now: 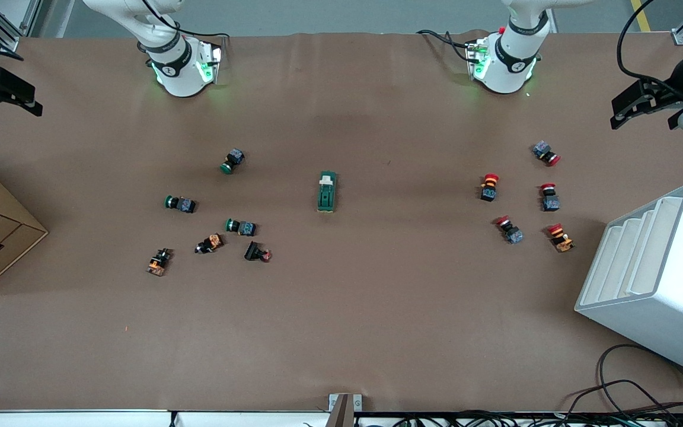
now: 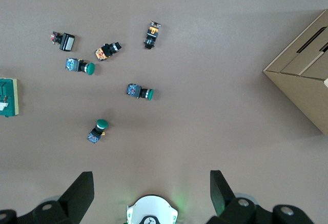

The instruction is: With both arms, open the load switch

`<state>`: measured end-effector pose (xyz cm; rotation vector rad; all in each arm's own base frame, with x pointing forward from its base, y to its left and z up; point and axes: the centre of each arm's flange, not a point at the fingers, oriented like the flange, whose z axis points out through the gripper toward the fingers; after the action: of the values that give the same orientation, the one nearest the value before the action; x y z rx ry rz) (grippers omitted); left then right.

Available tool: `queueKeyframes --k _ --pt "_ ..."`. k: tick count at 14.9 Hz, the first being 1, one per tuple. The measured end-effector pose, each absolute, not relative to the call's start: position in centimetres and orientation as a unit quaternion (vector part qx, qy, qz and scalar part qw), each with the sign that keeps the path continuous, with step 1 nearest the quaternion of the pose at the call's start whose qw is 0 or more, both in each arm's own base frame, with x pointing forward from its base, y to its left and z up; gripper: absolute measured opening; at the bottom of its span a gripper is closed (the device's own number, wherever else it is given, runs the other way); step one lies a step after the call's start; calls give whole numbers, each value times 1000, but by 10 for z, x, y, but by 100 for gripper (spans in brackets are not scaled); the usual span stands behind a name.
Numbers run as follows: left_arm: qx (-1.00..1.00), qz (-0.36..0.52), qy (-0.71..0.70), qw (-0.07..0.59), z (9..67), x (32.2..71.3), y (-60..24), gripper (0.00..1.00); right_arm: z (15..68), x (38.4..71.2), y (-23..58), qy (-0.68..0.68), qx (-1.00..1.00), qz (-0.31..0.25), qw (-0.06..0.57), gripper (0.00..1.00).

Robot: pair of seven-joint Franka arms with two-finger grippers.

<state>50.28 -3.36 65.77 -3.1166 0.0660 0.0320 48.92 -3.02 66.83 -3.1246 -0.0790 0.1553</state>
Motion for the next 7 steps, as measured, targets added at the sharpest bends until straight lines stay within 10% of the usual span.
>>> queueKeyframes --k 7 --pt "-999 4 37 13 663 493 -43 100 665 494 -30 -25 -999 36 5 100"
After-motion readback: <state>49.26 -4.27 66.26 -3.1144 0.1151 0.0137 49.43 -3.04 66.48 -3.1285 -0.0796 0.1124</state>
